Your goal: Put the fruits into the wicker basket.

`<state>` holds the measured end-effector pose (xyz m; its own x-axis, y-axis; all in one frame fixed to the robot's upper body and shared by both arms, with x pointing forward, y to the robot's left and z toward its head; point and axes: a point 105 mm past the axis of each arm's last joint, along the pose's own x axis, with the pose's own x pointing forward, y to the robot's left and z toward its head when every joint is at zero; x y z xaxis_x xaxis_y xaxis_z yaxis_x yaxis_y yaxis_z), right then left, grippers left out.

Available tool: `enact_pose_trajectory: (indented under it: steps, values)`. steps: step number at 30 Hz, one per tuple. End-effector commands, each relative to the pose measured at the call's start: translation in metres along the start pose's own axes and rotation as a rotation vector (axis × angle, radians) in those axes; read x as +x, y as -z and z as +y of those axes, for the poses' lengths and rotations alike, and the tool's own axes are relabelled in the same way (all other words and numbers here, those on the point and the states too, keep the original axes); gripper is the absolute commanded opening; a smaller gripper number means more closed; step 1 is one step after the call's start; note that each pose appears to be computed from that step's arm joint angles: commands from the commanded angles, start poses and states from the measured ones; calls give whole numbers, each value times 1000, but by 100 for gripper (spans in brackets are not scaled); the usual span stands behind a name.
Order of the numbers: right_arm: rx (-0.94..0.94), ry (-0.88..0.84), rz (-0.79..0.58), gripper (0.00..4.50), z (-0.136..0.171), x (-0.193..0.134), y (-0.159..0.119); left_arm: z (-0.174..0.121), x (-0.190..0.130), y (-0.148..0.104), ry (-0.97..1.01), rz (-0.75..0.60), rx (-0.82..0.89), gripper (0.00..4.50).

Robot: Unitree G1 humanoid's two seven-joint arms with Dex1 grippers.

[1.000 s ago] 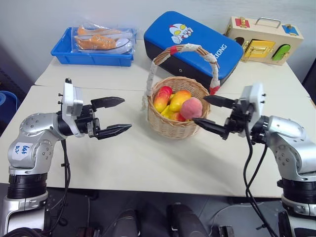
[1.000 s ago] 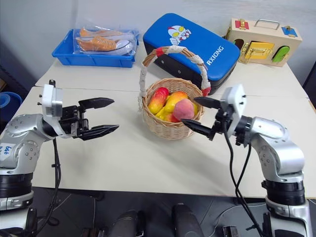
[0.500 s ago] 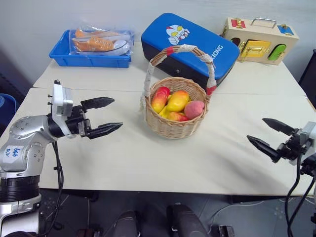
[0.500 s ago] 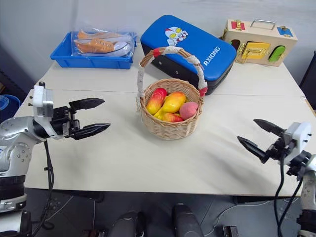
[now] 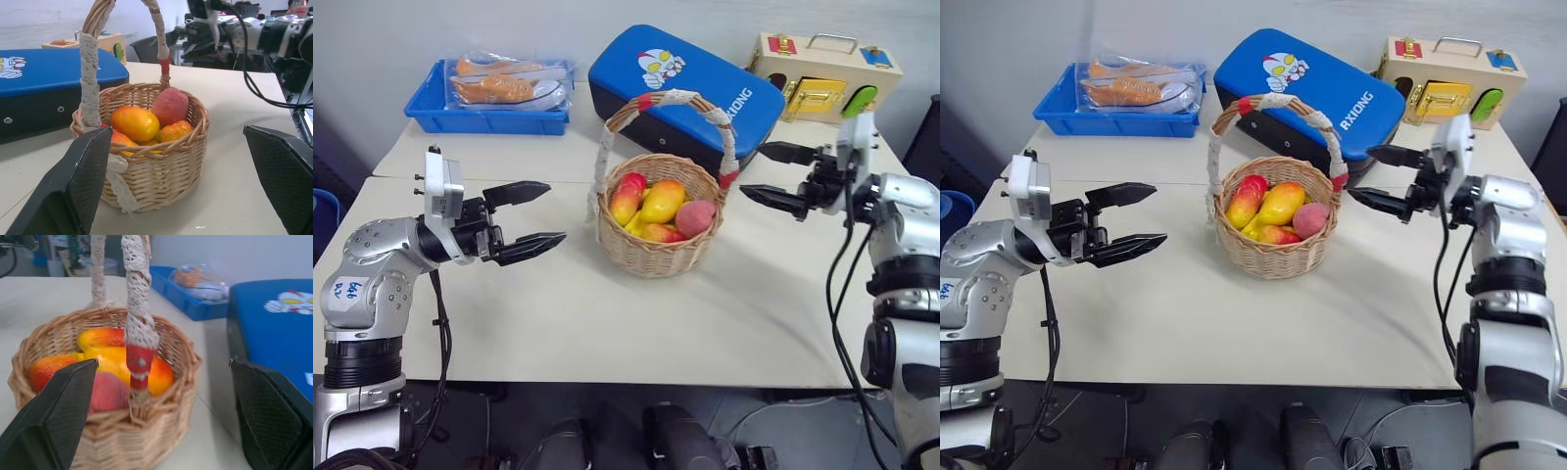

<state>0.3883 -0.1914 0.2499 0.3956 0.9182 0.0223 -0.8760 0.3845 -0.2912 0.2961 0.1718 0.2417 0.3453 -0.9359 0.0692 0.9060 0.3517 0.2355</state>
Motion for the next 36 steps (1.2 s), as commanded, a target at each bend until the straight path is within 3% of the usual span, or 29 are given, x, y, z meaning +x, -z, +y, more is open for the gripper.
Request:
enact_pose_trajectory:
  steps: [1, 3, 6, 11, 17, 22, 30, 33, 36]
  values:
    - [24, -108, 28, 448, 6, 13, -1, -10, 4, -15, 30, -21, 41, 450]
    - [54, -173, 43, 448, 12, 22, 1, -11, 2, -17, 26, -19, 40, 450]
    - [65, -204, 24, 390, 14, 32, -1, -12, -1, -18, 11, -13, 44, 450]
    - [64, -210, 2, 215, 15, 37, -4, -14, -1, -18, 2, -10, 44, 450]
    - [67, -176, -22, 19, 13, 19, -4, -14, 2, -14, -1, -18, 35, 450]
    - [47, -121, -71, 19, 21, -13, -10, -13, 9, -10, 14, -36, 21, 450]
    - [-17, 398, -153, 19, 49, -113, -33, -6, 20, -2, 65, -48, 6, 450]
    - [-63, 596, -119, 19, 53, -144, -32, -3, 25, -4, 90, -50, 16, 450]
    - [-66, 786, -21, 19, 54, -167, -14, -1, 33, -4, 121, -55, 26, 450]
